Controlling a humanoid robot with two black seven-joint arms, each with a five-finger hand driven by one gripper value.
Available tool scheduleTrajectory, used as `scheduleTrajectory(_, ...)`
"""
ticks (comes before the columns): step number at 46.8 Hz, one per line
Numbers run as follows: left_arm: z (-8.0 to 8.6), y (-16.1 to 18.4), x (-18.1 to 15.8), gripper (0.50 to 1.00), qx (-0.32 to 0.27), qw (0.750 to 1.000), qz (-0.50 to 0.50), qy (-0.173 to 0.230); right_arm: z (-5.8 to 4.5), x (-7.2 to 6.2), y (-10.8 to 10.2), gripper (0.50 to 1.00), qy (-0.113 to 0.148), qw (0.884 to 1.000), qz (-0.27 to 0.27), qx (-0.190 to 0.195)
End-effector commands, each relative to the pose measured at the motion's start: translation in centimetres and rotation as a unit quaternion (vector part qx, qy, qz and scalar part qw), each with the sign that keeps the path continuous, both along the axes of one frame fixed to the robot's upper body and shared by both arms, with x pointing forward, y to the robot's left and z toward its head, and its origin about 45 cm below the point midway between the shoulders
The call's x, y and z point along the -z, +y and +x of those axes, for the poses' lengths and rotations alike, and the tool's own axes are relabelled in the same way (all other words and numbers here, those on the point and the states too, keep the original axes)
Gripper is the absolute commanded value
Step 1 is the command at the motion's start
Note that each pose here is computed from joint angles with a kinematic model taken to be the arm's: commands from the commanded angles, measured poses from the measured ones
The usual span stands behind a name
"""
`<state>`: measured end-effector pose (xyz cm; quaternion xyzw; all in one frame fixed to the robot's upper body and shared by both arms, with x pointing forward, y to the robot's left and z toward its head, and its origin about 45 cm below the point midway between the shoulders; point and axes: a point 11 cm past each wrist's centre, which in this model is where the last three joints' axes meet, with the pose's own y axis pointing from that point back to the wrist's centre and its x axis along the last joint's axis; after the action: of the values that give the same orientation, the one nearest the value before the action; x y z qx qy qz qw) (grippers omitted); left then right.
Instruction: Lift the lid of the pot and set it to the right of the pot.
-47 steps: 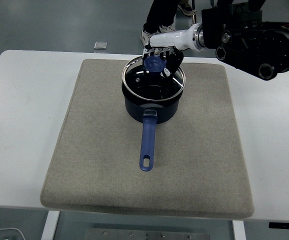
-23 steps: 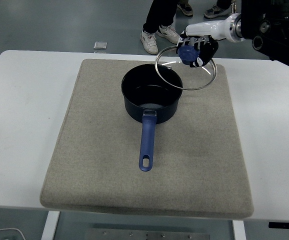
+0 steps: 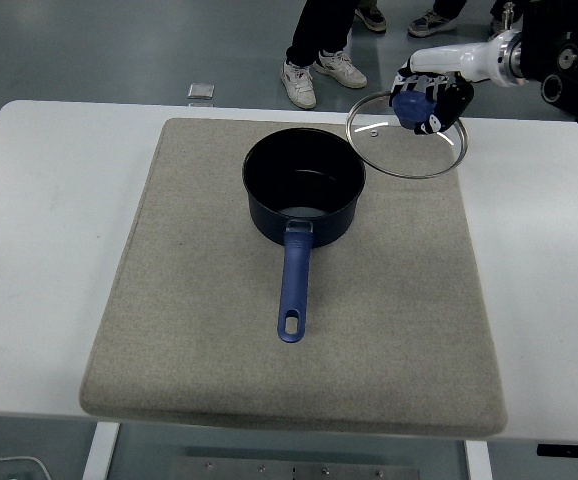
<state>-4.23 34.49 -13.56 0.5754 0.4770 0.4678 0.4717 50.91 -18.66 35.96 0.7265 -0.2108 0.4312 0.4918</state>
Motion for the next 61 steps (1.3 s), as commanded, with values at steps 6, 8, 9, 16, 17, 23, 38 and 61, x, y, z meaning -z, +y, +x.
scheduleTrajectory(6, 0.0, 0.0, 0.0, 1.0, 0.0, 1.0, 0.0, 0.0, 0.1, 0.3, -1.1, 0.5, -0.002, 1.0, -0.01, 0.007)
scheduleTrajectory(8, 0.0, 0.0, 0.0, 1.0, 0.0, 1.0, 0.0, 0.0, 0.0, 0.7, -1.2, 0.5, 0.0, 1.0, -0.009, 0.008)
scheduleTrajectory(9, 0.0, 0.0, 0.0, 1.0, 0.0, 1.0, 0.0, 0.0, 0.0, 1.0, -1.3, 0.5, 0.004, 1.0, -0.01, 0.008)
scheduleTrajectory(16, 0.0, 0.0, 0.0, 1.0, 0.0, 1.0, 0.0, 0.0, 0.0, 2.1, -2.0, 0.5, 0.004, 1.0, -0.008, 0.016)
scheduleTrajectory(17, 0.0, 0.0, 0.0, 1.0, 0.0, 1.0, 0.0, 0.0, 0.0, 2.2, -2.1, 0.5, 0.003, 1.0, -0.008, 0.018)
scheduleTrajectory(23, 0.0, 0.0, 0.0, 1.0, 0.0, 1.0, 0.0, 0.0, -0.1, 3.3, -2.9, 0.5, 0.007, 1.0, -0.007, 0.026)
scheduleTrajectory(38, 0.0, 0.0, 0.0, 1.0, 0.0, 1.0, 0.0, 0.0, -0.9, 6.9, -3.1, 0.5, 0.023, 0.999, -0.004, 0.03)
scheduleTrajectory(61, 0.0, 0.0, 0.0, 1.0, 0.0, 1.0, 0.0, 0.0, -1.3, 8.9, -3.7, 0.643, 0.031, 0.999, 0.001, 0.039)
